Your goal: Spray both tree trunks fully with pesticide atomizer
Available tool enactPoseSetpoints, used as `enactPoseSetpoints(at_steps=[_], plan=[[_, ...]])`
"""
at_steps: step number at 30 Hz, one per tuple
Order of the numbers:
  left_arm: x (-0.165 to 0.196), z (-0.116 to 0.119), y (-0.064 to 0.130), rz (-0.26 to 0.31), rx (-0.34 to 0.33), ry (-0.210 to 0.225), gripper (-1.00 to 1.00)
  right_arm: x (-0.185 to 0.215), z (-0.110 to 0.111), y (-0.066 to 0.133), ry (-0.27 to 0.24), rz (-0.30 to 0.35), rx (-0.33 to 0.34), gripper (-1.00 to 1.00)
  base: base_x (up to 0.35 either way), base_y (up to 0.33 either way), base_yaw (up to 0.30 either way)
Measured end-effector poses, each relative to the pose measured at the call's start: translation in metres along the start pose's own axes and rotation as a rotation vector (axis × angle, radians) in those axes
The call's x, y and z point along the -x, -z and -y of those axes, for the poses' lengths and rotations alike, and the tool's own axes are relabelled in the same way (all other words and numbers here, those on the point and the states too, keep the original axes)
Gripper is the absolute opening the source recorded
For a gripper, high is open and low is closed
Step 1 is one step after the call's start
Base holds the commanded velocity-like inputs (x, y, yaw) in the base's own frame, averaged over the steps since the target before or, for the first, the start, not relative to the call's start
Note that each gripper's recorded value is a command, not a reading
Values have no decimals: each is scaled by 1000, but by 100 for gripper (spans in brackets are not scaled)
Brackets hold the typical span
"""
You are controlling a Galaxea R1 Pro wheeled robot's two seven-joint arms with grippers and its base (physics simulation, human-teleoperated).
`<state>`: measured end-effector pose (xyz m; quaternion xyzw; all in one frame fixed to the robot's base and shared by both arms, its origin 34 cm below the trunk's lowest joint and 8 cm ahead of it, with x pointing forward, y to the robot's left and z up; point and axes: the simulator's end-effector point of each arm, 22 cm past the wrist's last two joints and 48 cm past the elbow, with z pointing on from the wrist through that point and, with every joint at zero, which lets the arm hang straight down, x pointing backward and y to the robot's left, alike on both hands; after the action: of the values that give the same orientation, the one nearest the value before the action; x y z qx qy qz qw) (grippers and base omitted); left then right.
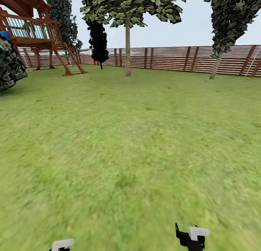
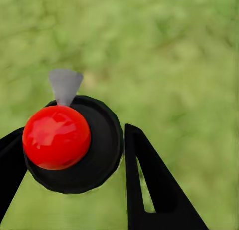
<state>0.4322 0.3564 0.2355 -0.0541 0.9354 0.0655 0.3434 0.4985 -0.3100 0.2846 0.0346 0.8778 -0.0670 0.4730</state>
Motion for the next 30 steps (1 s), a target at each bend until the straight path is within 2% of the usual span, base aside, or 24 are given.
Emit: enactPoseSetpoints(at_steps=[30], plan=[[0,0,0,-2,0,0,-100,0,-1,0,-1,-1,1,100,338,0,0]])
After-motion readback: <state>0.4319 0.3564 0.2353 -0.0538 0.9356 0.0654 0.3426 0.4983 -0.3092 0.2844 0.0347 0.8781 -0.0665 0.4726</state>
